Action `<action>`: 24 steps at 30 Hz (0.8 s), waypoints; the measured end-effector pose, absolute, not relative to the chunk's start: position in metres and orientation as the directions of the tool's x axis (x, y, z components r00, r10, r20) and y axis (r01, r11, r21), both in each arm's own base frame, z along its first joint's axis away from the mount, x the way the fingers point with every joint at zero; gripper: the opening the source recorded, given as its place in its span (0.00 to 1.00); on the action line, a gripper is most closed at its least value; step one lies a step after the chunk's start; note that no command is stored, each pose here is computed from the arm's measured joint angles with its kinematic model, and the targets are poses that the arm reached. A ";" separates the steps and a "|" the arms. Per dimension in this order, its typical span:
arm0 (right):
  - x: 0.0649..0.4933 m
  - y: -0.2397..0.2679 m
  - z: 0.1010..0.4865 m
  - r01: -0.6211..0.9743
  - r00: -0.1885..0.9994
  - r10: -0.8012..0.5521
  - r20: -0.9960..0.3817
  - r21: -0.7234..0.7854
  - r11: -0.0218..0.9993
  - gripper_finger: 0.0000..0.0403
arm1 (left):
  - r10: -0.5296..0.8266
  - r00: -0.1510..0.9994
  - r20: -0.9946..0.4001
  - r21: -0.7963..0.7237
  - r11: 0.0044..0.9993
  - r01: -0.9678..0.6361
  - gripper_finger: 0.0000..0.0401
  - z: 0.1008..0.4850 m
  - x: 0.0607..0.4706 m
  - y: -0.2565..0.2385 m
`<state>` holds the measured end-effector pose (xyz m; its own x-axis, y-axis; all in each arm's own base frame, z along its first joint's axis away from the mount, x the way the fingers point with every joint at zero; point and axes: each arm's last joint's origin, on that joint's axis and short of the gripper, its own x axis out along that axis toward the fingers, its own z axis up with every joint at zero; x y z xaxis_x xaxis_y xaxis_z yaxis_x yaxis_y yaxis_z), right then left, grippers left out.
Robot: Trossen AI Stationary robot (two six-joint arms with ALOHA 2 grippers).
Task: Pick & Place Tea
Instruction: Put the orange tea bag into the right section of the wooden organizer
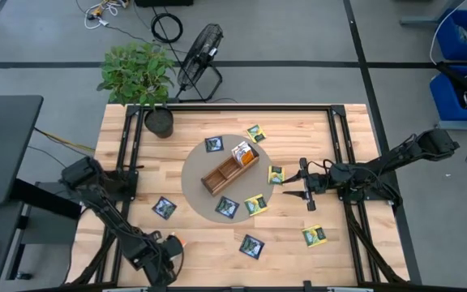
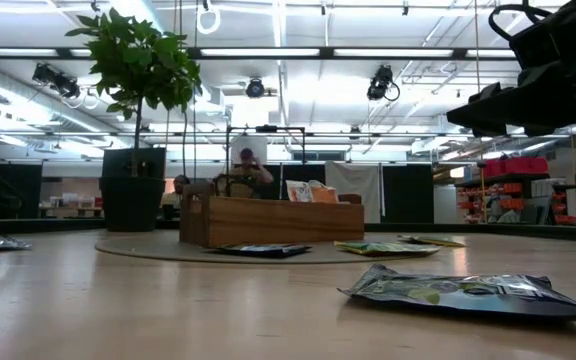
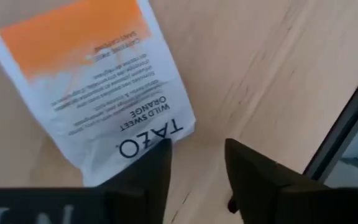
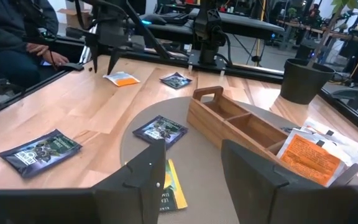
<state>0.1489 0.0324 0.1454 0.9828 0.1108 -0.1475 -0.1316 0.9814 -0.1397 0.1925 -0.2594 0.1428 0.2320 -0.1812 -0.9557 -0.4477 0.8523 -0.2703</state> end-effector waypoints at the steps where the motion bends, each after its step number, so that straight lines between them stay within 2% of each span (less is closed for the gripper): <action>1: 0.149 0.032 0.145 -0.131 0.983 0.111 -0.148 -0.139 0.981 0.41 | -0.186 0.228 -0.956 -0.273 0.849 -0.451 0.43 0.143 0.194 -0.259; 6: 0.149 0.032 0.145 -0.131 0.983 0.111 -0.148 -0.133 0.982 0.41 | -0.220 0.187 -0.957 -0.283 0.839 -0.465 0.48 0.143 0.197 -0.257; 11: 0.149 0.032 0.146 -0.131 0.983 0.111 -0.147 -0.136 0.982 0.41 | -0.272 0.099 -0.957 -0.285 0.827 -0.485 0.46 0.143 0.199 -0.253; 17: 0.149 0.032 0.145 -0.131 0.983 0.111 -0.147 -0.133 0.982 0.41 | -0.273 0.106 -0.956 -0.289 0.831 -0.474 0.43 0.159 0.210 -0.246; 24: 0.149 0.032 0.145 -0.133 0.982 0.111 -0.155 -0.138 0.982 0.41 | -0.165 0.119 -0.979 -0.201 0.877 -0.436 0.41 0.164 0.208 -0.242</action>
